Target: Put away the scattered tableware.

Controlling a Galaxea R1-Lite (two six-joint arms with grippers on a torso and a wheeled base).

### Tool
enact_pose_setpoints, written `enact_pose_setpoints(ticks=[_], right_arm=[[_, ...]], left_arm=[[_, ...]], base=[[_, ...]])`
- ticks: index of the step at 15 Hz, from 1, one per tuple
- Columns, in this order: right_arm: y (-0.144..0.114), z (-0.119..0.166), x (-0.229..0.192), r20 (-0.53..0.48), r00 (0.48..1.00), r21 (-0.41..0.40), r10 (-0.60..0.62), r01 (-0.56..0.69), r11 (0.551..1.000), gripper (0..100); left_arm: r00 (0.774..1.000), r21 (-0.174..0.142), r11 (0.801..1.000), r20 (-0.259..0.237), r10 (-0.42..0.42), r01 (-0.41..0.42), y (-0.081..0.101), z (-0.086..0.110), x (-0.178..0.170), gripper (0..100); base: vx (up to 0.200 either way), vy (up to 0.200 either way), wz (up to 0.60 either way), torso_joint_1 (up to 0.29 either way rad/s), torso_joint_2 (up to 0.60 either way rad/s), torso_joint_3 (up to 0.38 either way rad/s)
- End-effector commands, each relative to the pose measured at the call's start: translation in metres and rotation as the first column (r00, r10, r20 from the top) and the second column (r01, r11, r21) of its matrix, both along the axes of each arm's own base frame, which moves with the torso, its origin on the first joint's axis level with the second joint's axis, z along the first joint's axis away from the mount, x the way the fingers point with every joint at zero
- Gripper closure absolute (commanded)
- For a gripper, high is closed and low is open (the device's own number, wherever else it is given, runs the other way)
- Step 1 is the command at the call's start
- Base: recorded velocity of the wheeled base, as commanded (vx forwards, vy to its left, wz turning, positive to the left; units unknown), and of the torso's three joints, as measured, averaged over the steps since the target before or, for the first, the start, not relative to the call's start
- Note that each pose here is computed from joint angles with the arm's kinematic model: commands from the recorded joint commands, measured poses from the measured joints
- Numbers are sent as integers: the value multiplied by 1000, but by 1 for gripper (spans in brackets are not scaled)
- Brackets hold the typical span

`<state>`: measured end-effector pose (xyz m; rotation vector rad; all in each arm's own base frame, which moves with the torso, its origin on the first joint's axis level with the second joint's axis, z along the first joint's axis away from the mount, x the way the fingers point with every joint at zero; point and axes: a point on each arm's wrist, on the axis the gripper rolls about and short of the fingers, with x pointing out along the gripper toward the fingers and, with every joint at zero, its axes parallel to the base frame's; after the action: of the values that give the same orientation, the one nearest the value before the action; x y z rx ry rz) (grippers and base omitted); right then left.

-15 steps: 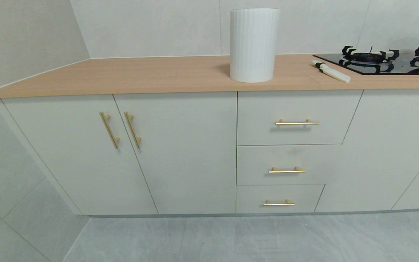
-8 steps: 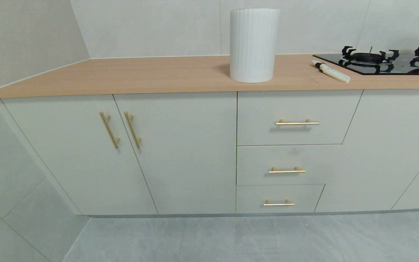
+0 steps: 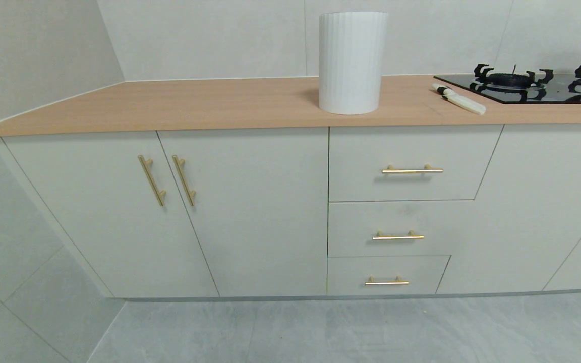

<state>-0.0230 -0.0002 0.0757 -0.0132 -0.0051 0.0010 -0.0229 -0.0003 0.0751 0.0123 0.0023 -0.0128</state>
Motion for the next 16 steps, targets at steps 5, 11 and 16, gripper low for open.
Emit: enact_pose_setpoints(ticks=[5, 11, 16], right_arm=[[0, 0, 0, -4, 1000, -1, 0, 0, 1000, 0], [0, 0, 0, -4, 1000, -1, -1, 1, 1000, 0], [0, 0, 0, -4, 1000, -1, 0, 0, 1000, 0]], left_arm=[[1000, 1, 1000, -1, -1, 1, 0, 0, 0, 0], [1000, 1, 1000, -1, 0, 0, 0, 0, 0, 0], [1000, 1, 1000, -1, -1, 1, 0, 0, 0, 0]], base=[[80, 0, 0, 0, 1, 2], [200, 0, 0, 1, 2, 3], [200, 0, 0, 3, 1, 0]])
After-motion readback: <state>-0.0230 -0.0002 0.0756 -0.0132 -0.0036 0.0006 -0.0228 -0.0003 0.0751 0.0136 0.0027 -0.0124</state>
